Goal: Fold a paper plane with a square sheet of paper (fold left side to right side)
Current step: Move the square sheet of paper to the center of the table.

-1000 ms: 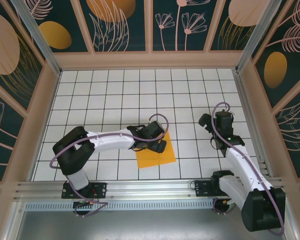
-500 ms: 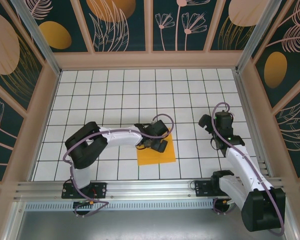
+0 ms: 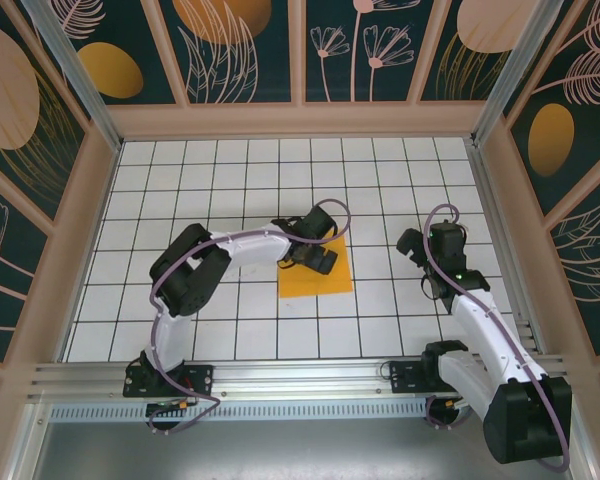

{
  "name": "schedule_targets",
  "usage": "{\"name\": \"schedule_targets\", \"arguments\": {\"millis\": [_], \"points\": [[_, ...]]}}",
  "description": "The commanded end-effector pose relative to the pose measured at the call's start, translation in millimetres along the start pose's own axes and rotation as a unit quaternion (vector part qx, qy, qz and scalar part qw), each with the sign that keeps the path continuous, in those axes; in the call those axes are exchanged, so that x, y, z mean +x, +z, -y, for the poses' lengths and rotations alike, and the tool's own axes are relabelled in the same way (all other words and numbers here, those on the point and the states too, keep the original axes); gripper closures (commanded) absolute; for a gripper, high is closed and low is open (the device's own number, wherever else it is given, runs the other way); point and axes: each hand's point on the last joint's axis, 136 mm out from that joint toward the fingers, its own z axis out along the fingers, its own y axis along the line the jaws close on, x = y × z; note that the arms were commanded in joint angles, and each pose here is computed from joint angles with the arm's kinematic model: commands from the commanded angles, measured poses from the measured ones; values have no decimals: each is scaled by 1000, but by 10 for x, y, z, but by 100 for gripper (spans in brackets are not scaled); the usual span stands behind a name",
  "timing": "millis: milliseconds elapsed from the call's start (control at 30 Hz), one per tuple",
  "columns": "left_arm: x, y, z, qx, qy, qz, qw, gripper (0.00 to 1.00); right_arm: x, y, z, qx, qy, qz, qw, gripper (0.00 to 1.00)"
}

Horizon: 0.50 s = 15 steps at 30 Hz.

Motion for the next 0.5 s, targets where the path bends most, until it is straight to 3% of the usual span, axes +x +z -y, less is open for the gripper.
{"name": "schedule_targets", "arguments": {"millis": [0, 233, 467], "points": [[112, 253, -254, -37, 32, -37, 998, 1, -67, -72, -92, -15, -3, 4, 1000, 1], [-86, 198, -265, -32, 34, -18, 999, 2, -48, -77, -137, -25, -4, -4, 1000, 1], [-342, -284, -194, 1, 17, 29, 999, 1, -38, -67, -384, -61, -11, -28, 998, 1]]}}
